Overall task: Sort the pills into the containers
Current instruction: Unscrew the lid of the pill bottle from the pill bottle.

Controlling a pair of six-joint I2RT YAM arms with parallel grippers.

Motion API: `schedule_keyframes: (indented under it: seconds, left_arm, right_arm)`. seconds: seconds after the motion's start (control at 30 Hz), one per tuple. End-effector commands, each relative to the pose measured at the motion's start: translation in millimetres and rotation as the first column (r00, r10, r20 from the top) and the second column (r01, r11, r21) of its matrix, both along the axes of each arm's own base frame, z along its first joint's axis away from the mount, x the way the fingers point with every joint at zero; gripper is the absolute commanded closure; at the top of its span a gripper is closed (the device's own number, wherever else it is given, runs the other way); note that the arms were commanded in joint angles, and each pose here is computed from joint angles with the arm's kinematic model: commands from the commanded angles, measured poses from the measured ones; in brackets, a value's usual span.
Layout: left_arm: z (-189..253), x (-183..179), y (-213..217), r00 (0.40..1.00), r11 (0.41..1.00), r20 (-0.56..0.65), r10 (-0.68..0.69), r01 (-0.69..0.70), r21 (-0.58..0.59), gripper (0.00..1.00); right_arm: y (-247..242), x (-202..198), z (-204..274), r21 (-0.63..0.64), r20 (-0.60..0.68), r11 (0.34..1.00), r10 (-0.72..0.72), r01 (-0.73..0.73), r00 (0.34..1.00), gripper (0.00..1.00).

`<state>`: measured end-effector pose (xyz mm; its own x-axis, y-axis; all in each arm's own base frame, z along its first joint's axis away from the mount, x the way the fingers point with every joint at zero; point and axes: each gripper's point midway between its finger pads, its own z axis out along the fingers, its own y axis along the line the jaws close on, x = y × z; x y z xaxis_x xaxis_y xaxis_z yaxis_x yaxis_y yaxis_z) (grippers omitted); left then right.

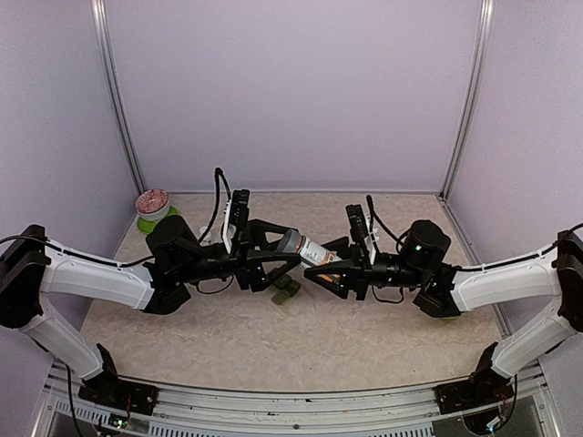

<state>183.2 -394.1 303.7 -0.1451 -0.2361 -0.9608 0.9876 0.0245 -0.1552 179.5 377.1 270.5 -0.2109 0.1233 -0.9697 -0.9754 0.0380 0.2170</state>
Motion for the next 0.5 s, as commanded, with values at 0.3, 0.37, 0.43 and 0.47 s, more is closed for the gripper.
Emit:
schedule_keyframes:
  seconds: [0.3,0.37,0.43,0.47]
  left_arm:
    - [6.5,-5.0,9.2,1.000,0.999,0.000,-0.017,0.017,-0.041,0.27]
    - [6.8,-4.6,10.1,1.000,0.999,-0.005,-0.022,0.022,-0.047,0.27]
    - [6.2,-4.5,9.9,1.000,0.999,-0.005,-0.024,0.024,-0.047,0.29]
    - [6.7,-3.9,9.9,1.000,0.999,-0.002,-0.023,0.023,-0.048,0.31]
  right_arm:
    - [-17.1,14.6,16.3,0.045,0.039,0.994,-0.099,0.097,0.994,0.89]
    - [-17.9,14.6,16.6,0.045,0.040,0.994,-0.100,0.098,0.994,0.89]
    - [-17.7,14.0,17.0,0.045,0.042,0.995,-0.095,0.093,0.995,0.89]
    - [-17.2,13.4,16.0,0.042,0.043,0.995,-0.090,0.088,0.995,0.89]
